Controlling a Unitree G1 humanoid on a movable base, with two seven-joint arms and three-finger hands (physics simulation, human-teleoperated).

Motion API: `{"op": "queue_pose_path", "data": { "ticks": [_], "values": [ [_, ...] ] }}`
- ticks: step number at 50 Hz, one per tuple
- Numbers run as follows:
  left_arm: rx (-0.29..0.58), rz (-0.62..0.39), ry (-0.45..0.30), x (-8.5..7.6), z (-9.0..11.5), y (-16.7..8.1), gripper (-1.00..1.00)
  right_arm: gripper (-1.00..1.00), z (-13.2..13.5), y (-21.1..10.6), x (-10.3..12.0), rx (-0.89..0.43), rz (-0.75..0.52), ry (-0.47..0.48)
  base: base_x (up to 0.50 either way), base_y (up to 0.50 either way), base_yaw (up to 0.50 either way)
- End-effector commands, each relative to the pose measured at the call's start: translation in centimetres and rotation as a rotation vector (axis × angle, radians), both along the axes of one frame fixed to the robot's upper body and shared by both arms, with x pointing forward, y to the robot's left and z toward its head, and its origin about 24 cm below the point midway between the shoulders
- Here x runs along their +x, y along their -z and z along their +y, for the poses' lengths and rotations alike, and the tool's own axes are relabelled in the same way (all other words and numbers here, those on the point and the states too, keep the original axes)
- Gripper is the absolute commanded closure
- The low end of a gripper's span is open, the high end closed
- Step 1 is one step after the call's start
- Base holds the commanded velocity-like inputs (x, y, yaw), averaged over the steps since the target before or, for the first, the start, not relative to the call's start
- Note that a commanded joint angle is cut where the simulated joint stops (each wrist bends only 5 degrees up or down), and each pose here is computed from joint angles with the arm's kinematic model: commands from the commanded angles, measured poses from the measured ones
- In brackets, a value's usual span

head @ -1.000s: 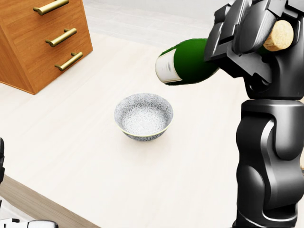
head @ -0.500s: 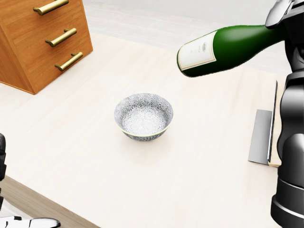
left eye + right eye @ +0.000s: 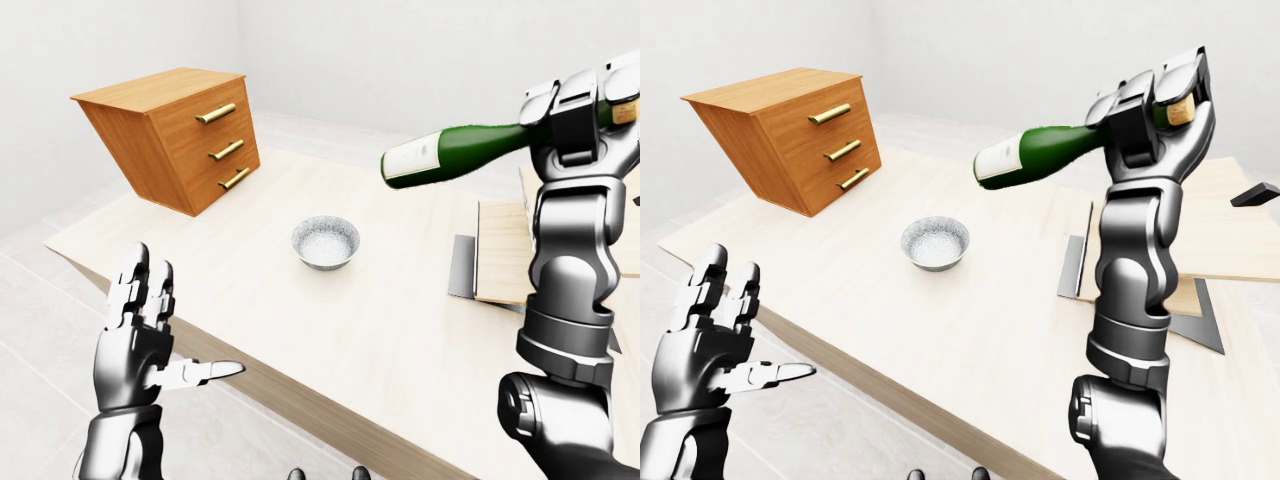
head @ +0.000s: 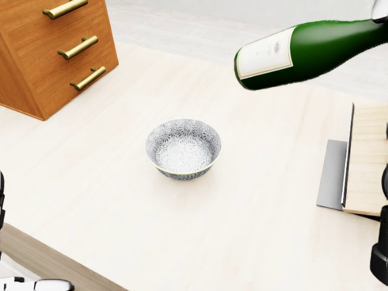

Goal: Put the wine bottle on the wine rack.

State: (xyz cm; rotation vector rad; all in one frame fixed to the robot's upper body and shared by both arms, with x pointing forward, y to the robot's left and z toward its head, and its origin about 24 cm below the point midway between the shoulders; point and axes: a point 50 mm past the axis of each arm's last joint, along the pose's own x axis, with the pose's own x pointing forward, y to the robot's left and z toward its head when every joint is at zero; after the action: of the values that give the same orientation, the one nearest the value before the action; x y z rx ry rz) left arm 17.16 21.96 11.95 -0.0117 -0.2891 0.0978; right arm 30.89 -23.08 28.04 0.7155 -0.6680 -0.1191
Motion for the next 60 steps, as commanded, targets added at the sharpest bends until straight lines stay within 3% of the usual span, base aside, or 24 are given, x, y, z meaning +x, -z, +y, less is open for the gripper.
{"op": "queue_pose_path", "data": {
  "ticks": [1, 15, 27, 47, 60],
  "values": [
    [-0.005, -0.025, -0.008, -0.3, 0.5, -0.5, -1.0, 1.0, -3.1, -1.6, -0.3, 0.105, -0.037, -0.026, 0.0, 0.0, 0.0],
    [0.01, -0.062, -0.027, -0.6, 0.9, -1.3, -1.0, 1.0, -8.2, -2.5, 0.1, 0.158, -0.012, -0.007, 0.0, 0.0, 0.0],
    [0.029, -0.086, -0.042, -0.9, 0.9, -2.0, -1.0, 1.0, -11.0, -3.6, 0.5, 0.002, 0.022, 0.086, 0.0, 0.0, 0.0],
    [0.038, -0.116, -0.051, -1.1, 0.9, -2.6, -1.0, 1.0, -16.5, -3.9, -1.1, -0.039, 0.07, 0.222, 0.0, 0.0, 0.0],
    [0.078, -0.222, -0.054, -1.5, 0.5, -4.9, -1.0, 1.0, -18.9, -3.4, -3.6, -0.034, 0.065, 0.282, 0.0, 0.0, 0.0]
  ]
}}
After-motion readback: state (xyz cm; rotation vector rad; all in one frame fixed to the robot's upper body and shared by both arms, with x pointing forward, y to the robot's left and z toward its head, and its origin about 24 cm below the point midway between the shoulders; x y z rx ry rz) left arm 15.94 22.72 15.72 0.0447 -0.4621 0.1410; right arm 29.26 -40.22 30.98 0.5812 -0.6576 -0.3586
